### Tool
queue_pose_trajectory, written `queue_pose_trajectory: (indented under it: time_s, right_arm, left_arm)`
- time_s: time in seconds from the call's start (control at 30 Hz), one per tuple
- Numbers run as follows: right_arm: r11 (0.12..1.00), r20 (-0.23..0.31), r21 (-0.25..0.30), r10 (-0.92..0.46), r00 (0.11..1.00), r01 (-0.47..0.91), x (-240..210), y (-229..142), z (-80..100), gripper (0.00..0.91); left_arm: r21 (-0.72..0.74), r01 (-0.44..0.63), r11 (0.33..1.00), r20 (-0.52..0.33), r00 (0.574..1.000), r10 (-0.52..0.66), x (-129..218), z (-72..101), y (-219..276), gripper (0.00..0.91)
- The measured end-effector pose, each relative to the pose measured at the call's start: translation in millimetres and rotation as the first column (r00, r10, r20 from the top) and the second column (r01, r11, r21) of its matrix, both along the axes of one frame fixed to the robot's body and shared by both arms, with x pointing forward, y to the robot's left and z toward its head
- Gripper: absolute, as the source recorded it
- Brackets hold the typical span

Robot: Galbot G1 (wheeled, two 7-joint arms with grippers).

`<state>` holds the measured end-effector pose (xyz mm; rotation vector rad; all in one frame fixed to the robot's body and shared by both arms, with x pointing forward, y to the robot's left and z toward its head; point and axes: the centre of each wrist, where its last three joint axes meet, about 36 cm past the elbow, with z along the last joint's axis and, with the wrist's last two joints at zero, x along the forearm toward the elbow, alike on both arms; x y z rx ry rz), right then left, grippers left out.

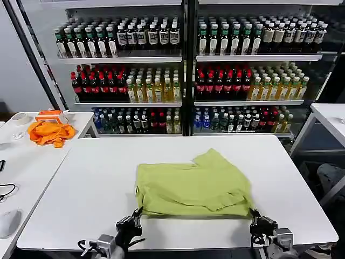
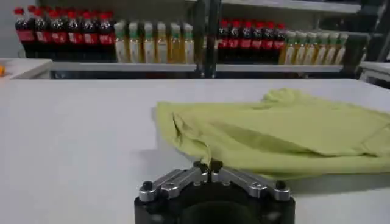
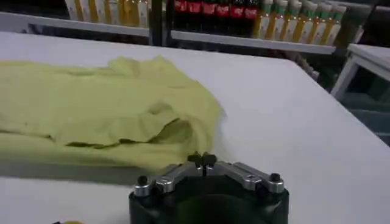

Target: Fold and organize the clothes.

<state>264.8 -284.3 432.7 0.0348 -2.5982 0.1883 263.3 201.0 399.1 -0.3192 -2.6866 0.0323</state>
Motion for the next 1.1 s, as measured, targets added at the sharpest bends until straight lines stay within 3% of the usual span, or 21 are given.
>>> queue_pose_trajectory:
  time_s: [0.2,0.23,0.27,0.3,0.47,0.83,1.1]
  right_arm:
    - [0.999,-0.045,-0.033,0.011,0.999,-0.012,-17,2,-2.2,0.000]
    - [0.999,-0.050,-0.037,0.014,0.999,-0.015,-19,3,-2.2,0.000]
    - [0.999,-0.054,-0.041,0.016,0.998,-0.018,-20,3,-1.9,0.111]
    - [0.999,-0.057,-0.043,0.018,0.998,-0.021,-21,4,-1.2,0.907]
    - [0.998,-0.060,-0.051,0.037,0.998,-0.040,-26,6,4.5,0.907]
    - [0.998,0.041,-0.042,0.052,0.998,-0.051,-6,4,31.6,0.907]
    - [0.998,0.090,0.015,0.051,0.995,-0.053,55,9,18.7,0.907]
  left_arm:
    - [0.027,0.018,0.999,-0.028,0.999,-0.018,-24,6.8,2,0.020]
    - [0.034,0.023,0.999,-0.036,0.999,-0.022,-28,6.9,3,0.081]
    - [0.042,0.028,0.999,-0.044,0.999,-0.026,-31,6.5,3,0.353]
    - [0.053,0.031,0.998,-0.052,0.998,-0.028,-35,6.0,4,0.907]
    - [0.105,0.042,0.994,-0.061,0.998,-0.035,-41,10.5,7,0.907]
    - [0.167,0.026,0.986,-0.011,1.000,-0.025,-31,30.5,23,0.907]
    - [0.151,-0.009,0.989,0.028,1.000,0.005,5,30.7,35,0.907]
